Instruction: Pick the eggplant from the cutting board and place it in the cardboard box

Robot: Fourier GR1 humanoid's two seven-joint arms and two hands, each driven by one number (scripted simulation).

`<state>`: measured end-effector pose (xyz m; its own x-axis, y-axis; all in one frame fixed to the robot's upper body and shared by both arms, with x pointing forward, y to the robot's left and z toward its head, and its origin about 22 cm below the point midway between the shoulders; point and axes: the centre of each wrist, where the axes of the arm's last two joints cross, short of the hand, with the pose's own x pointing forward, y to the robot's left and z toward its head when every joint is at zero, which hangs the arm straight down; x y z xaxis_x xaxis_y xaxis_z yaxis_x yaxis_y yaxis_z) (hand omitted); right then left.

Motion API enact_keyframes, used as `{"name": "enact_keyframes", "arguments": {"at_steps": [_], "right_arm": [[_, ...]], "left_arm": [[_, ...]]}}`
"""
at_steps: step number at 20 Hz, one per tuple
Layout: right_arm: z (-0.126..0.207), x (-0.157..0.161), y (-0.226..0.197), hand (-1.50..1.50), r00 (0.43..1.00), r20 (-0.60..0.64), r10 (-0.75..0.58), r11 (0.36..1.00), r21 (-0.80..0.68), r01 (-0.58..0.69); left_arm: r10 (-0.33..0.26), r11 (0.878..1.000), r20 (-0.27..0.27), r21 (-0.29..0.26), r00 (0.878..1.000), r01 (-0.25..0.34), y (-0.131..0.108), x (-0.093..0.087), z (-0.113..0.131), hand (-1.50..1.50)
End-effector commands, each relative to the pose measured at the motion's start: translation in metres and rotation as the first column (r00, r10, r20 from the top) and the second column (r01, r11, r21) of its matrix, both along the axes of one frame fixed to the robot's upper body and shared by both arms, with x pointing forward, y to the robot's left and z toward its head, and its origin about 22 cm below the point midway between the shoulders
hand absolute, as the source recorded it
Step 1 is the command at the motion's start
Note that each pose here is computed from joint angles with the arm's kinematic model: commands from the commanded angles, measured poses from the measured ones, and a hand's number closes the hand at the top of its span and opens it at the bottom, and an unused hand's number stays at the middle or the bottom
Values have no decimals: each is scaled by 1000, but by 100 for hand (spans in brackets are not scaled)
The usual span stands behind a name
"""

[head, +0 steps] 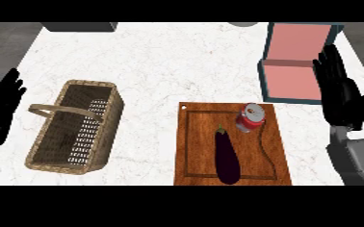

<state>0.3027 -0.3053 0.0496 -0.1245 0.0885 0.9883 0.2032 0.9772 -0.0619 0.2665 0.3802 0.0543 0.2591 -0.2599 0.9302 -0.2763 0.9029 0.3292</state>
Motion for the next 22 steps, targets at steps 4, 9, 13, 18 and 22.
{"name": "enact_keyframes", "arguments": {"at_steps": [4,9,13,18,22], "right_arm": [[-63,-38,74,-150,970,-245,0,990,-138,-35],[-87,-60,20,-150,961,-260,-89,794,-602,-89],[-107,-87,23,-150,967,-244,-68,573,-803,-162],[-92,-88,40,-150,980,-189,-58,402,-903,-150],[-76,-90,61,-150,961,-257,-103,317,-924,-213]], "left_arm": [[-349,936,145,20,926,350,-74,18,10,0],[-468,881,178,14,866,473,-95,17,21,0],[-531,841,182,0,827,541,-114,10,17,0],[-563,821,153,-14,813,571,-125,-4,2,0],[-556,824,163,-13,815,566,-128,-4,7,0]]}}
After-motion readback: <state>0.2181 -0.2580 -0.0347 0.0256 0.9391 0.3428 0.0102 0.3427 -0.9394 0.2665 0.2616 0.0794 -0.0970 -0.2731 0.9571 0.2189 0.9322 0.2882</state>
